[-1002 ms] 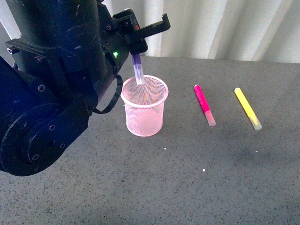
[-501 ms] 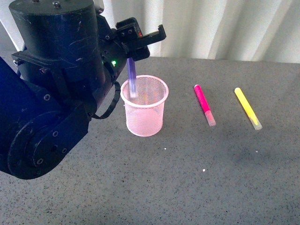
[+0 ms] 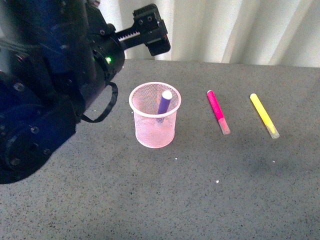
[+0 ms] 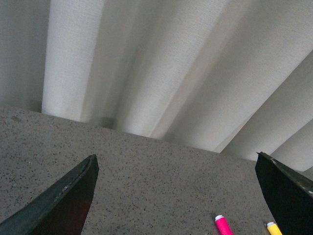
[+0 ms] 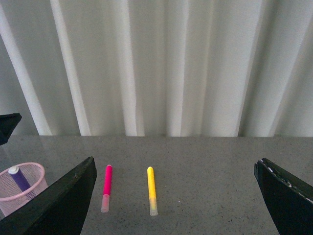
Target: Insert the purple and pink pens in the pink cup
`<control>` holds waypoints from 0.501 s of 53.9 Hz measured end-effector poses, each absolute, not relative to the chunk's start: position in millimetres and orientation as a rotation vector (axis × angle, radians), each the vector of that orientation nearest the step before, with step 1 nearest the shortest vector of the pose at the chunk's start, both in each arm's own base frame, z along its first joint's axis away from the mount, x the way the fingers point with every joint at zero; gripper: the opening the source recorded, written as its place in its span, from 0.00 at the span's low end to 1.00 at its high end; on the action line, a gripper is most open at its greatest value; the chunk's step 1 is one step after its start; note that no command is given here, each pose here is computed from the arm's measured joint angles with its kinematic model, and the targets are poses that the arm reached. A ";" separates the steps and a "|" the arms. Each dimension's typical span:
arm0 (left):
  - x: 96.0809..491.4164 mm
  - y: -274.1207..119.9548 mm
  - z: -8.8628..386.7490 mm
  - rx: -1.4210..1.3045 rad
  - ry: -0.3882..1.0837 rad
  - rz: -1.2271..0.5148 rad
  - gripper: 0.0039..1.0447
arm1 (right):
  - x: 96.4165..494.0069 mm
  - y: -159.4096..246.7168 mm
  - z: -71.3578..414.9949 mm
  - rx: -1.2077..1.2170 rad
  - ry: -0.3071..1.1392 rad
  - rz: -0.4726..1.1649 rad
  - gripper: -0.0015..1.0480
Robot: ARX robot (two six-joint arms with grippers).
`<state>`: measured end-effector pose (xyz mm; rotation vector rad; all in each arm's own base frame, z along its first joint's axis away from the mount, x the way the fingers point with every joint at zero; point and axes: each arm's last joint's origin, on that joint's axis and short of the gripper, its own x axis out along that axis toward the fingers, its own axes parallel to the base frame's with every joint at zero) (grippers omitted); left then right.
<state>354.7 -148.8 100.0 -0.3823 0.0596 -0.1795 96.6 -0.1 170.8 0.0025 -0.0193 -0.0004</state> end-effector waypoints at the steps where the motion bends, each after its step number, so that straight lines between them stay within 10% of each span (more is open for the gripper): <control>1: 354.3 -147.7 101.7 -0.382 0.062 -0.180 0.94 | 96.6 -0.1 170.8 0.002 -0.019 0.000 0.93; 27: 241.9 -24.2 225.2 -0.253 0.230 -0.290 0.94 | 96.6 -0.1 170.8 0.002 -0.019 0.000 0.93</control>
